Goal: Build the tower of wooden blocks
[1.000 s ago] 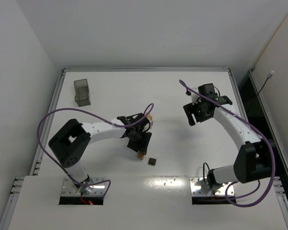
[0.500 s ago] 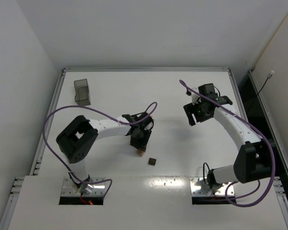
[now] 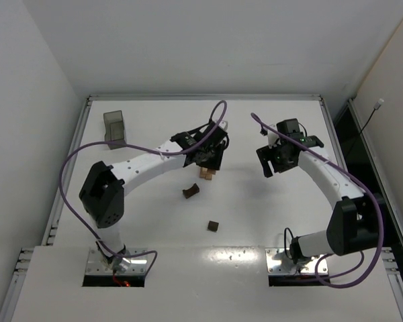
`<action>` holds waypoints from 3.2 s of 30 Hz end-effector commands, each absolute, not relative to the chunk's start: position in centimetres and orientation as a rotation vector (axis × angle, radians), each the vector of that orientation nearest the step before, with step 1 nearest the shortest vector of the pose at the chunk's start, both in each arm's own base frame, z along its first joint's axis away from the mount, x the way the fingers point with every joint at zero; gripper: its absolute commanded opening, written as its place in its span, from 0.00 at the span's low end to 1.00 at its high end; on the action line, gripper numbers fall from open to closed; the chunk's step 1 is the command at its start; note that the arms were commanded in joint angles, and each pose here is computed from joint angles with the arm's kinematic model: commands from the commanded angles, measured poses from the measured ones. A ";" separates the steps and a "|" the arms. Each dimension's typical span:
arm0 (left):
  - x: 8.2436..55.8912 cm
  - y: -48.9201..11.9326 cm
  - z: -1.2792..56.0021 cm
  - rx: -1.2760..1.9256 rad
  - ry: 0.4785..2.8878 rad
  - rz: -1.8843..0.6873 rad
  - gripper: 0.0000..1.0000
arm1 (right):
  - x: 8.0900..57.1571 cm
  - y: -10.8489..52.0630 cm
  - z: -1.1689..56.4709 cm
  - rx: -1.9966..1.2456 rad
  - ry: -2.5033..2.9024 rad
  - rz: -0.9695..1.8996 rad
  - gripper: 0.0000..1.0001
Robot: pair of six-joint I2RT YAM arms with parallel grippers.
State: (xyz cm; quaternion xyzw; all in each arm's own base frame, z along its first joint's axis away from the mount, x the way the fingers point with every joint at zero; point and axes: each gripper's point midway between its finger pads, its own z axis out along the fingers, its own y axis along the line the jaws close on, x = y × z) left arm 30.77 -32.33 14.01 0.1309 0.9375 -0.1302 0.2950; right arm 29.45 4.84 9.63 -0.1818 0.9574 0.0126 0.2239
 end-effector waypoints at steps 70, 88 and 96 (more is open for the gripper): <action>38.7 -29.9 7.4 0.130 2.664 -0.316 0.00 | 31.3 5.6 9.8 -0.486 2.650 0.057 0.68; 38.7 -29.5 7.1 0.124 2.664 -0.286 0.42 | 31.6 5.6 9.8 -0.486 2.650 0.057 0.68; 39.0 -29.3 8.6 0.113 2.628 -0.285 0.60 | 31.6 5.6 9.8 -0.486 2.650 0.057 0.68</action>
